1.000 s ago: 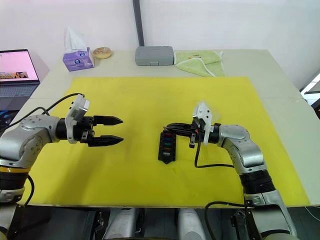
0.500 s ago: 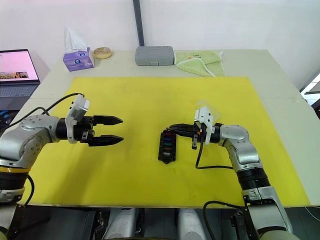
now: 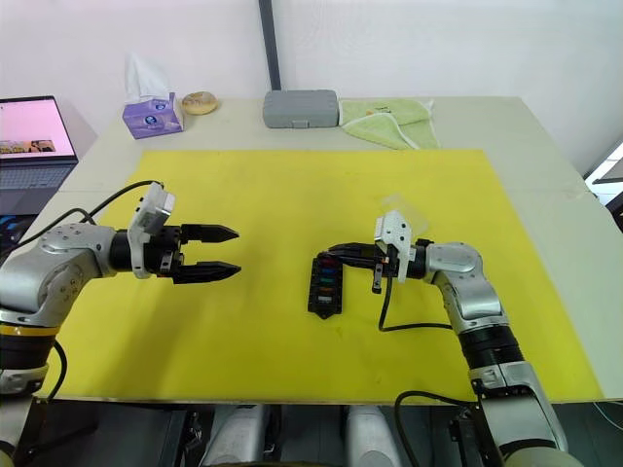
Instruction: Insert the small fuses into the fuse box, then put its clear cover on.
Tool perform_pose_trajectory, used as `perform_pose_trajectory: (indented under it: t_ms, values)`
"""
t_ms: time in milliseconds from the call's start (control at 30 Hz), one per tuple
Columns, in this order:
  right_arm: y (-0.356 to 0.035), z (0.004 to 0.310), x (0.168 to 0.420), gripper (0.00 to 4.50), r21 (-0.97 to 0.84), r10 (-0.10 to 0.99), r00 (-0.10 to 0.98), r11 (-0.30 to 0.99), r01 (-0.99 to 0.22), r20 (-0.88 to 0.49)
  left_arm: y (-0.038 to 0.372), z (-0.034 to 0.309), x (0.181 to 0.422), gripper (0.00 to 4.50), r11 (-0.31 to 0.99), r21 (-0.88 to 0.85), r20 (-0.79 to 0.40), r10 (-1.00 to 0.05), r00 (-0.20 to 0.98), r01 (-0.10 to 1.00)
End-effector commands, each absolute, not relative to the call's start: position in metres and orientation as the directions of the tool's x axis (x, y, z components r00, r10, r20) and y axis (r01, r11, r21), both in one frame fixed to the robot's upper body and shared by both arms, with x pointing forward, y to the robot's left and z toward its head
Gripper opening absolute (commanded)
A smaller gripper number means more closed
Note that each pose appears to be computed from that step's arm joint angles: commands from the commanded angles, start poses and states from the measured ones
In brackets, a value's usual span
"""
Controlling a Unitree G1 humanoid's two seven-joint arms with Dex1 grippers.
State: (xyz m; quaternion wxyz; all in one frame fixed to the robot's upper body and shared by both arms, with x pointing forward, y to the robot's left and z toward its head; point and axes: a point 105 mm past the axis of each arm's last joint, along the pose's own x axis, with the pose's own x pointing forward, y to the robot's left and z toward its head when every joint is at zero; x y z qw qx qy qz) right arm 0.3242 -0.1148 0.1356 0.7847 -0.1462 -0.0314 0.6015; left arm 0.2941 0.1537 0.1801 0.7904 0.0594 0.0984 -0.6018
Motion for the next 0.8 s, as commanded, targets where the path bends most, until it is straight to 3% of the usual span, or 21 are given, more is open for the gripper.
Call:
perform_pose_trajectory:
  t_ms: [33,333,800]
  values:
    - [-0.117,0.13,0.325,0.05,-0.269,0.948,0.266,0.213,-0.939,-0.177,0.154,0.188,0.292,4.22,0.267,0.003,-0.205,-0.943,0.262,0.964]
    - [-0.12,0.124,0.326,0.05,-0.226,0.946,0.258,0.211,-0.951,-0.199,0.154,0.187,0.293,4.22,0.275,0.006,-0.203,-0.941,0.271,0.961]
    - [-0.116,0.135,0.324,0.05,-0.192,0.97,0.233,0.217,-0.957,-0.065,0.154,0.186,0.293,4.22,0.277,0.002,-0.203,-0.941,0.272,0.961]
